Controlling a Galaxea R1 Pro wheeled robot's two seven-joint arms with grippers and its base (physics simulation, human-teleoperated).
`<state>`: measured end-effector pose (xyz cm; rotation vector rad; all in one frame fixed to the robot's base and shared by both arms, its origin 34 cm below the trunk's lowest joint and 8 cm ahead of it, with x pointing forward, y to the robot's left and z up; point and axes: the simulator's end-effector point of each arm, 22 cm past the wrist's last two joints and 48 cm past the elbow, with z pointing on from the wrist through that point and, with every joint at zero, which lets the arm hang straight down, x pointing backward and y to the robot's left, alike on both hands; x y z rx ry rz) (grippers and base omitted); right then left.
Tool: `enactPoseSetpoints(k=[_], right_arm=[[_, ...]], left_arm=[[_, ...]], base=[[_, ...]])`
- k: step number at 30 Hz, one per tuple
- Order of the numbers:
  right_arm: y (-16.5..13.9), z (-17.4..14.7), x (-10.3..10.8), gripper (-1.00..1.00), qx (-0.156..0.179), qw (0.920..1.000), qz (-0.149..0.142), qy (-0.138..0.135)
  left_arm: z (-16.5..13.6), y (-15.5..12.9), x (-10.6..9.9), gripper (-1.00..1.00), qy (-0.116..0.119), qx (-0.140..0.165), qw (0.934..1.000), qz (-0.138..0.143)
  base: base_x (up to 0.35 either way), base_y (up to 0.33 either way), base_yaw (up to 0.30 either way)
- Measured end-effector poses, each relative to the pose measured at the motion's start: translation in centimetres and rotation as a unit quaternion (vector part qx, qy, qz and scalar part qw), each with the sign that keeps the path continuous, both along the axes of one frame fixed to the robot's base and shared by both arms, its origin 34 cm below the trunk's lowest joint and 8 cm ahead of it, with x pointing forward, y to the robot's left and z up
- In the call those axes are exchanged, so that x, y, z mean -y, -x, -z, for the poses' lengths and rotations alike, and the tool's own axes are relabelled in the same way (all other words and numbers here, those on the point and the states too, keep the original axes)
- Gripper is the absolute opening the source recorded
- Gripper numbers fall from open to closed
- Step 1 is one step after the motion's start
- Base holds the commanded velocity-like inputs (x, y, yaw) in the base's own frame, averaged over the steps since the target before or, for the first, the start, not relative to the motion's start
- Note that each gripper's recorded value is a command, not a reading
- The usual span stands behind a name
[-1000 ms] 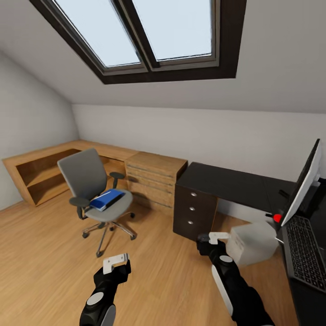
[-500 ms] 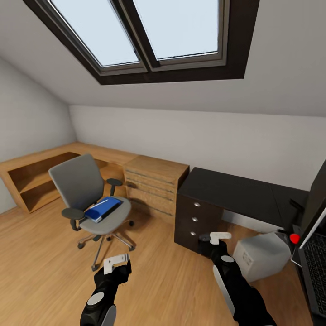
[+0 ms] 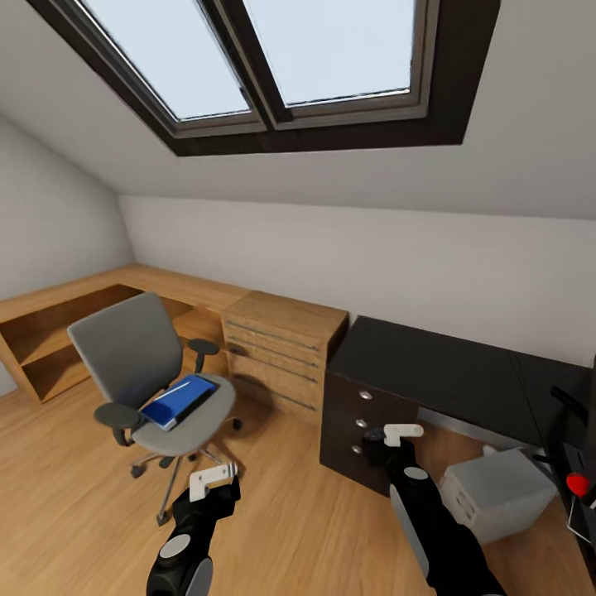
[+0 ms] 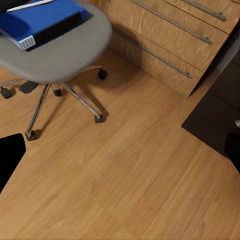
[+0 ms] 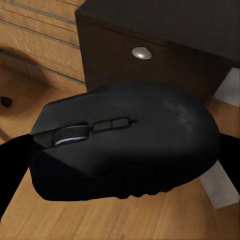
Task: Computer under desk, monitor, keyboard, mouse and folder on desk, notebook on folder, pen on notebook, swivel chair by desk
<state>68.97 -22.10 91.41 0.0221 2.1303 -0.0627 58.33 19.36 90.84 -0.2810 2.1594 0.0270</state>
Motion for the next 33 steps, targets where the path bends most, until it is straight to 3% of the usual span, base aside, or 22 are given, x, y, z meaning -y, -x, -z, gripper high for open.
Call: enactPoseSetpoints(k=[9,18,33], right_arm=[[0.0,-1.6,-0.2,-1.0,0.009,1.0,0.002,-0.004],[0.3,-2.4,-0.2,-1.0,0.01,0.9999,0.003,-0.003],[0.9,-3.4,0.0,-1.0,0.01,0.9999,0.002,-0.002]], left_arm=[[-0.8,0.3,0.0,1.0,0.0,0.0,1.0,0.0],[-1.3,0.7,0.4,1.0,0.0,-0.002,1.0,0.003],[-2.3,1.4,0.6,1.0,0.001,-0.004,1.0,0.005]], base=[[0.339,0.0,0.011],[0.339,0.0,0.179],[0.339,0.0,0.007]])
